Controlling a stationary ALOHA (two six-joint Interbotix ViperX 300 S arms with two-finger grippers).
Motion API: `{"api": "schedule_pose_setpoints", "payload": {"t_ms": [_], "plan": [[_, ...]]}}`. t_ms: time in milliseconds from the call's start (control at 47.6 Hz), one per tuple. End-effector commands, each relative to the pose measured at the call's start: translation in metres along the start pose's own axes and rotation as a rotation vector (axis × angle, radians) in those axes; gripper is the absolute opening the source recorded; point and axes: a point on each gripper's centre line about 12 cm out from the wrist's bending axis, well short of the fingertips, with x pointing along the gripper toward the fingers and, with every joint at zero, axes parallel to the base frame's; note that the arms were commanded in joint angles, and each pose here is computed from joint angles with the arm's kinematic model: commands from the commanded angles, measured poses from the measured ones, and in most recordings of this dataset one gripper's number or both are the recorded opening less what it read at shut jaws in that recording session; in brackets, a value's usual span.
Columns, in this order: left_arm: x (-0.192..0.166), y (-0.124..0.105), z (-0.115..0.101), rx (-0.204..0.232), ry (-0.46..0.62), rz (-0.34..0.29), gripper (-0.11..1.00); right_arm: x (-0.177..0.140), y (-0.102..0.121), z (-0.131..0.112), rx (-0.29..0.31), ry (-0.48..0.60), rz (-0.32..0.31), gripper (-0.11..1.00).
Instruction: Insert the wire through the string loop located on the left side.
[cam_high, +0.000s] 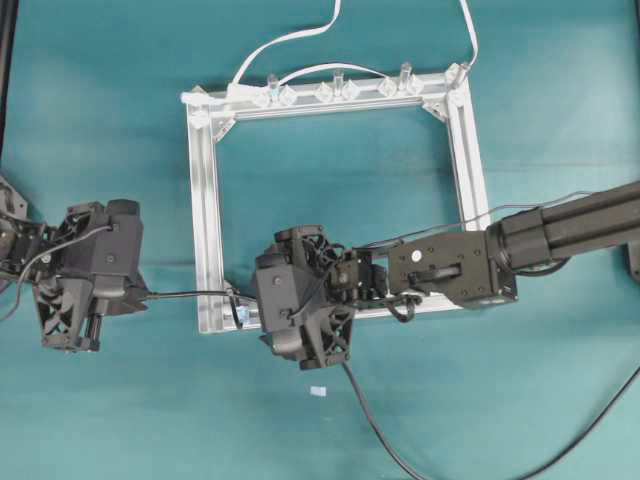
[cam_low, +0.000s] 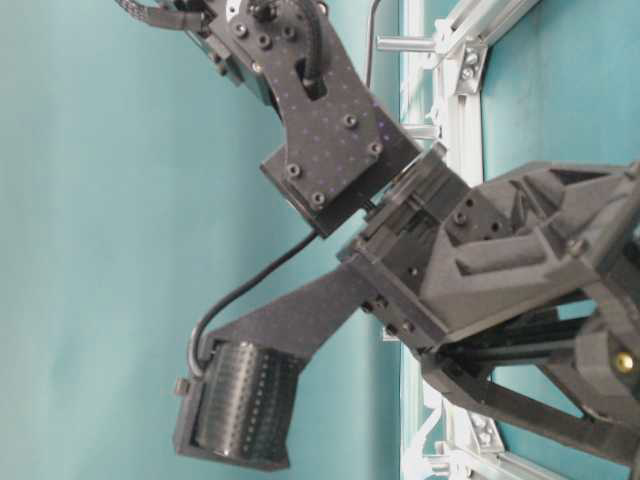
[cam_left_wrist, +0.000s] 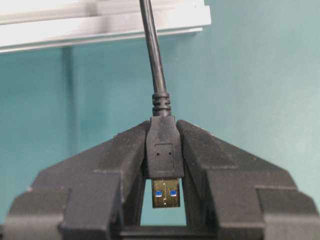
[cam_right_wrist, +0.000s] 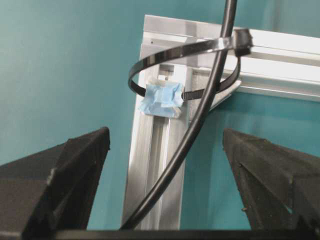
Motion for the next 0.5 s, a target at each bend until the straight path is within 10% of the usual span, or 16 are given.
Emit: {"api": "schedule_pose_setpoints", "payload": {"t_ms": [0, 231, 483], "plan": [[-0.0026, -0.002, 0.005, -0.012, -0.008, -0.005, 0.2, -0.0146, 0.0034, 0.0231, -0.006, -0.064, 0.007, 0.92], [-0.0024, -0.0019, 0.004, -0.048, -0.004, -0.003, 0.22, -0.0146, 0.0034, 0.0231, -0.006, -0.064, 0.007, 0.92], [-0.0026, -0.0019, 0.0046, -0.042, -0.006, -0.002, 0.81, -0.0146, 0.0034, 0.0233, -0.006, -0.065, 0.007, 0.92]]}}
